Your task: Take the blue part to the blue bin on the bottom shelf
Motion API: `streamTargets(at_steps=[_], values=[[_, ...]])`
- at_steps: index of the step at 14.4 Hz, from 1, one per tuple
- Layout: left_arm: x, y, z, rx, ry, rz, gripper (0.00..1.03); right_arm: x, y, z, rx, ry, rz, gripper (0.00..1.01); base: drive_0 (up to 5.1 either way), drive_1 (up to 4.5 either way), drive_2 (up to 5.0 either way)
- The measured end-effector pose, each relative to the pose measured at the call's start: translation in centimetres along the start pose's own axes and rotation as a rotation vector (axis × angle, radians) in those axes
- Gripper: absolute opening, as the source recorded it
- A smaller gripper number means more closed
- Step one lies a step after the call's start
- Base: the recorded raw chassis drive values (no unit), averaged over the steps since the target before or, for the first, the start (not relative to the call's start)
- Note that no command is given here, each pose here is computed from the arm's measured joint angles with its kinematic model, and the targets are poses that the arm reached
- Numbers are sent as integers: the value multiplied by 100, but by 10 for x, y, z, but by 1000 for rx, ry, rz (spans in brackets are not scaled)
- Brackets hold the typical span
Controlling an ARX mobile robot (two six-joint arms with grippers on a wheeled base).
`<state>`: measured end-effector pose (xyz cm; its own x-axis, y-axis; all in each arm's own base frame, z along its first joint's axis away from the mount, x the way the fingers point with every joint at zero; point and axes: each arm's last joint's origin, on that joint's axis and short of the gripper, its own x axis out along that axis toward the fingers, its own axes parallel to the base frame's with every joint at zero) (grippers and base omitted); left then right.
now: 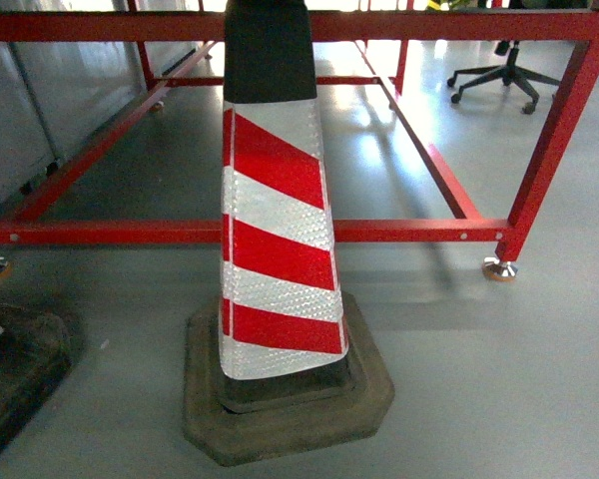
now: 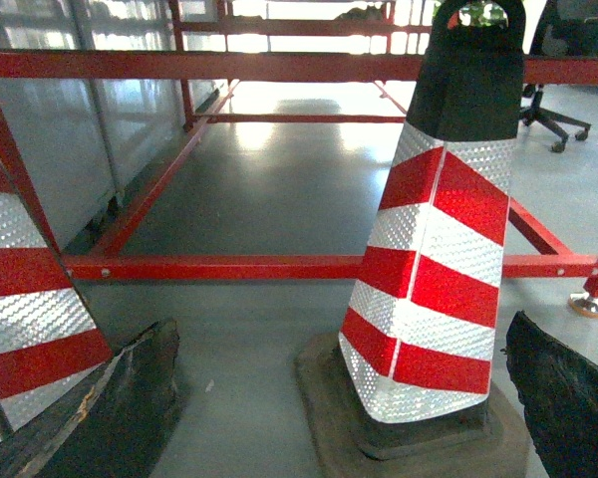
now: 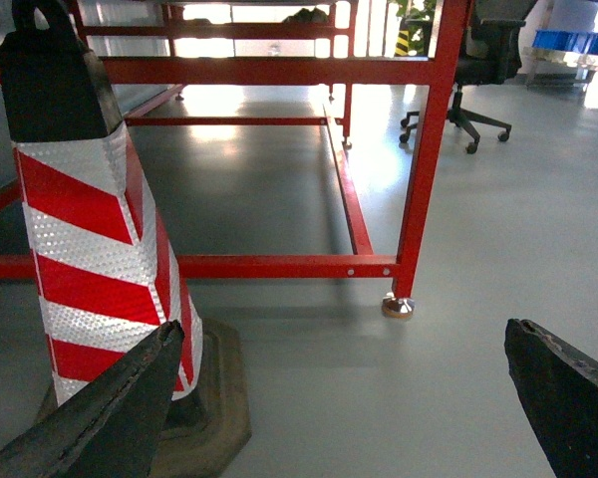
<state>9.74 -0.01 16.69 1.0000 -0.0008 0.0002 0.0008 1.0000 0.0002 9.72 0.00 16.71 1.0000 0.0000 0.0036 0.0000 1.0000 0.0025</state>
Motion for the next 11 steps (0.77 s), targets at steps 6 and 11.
streamTargets(at_steps=[6,11], values=[[0,0,0,0,0,0,98,0,0,0,0,0,0,98,0,0,0],[0,0,0,0,0,0,98,0,0,0,0,0,0,98,0,0,0]])
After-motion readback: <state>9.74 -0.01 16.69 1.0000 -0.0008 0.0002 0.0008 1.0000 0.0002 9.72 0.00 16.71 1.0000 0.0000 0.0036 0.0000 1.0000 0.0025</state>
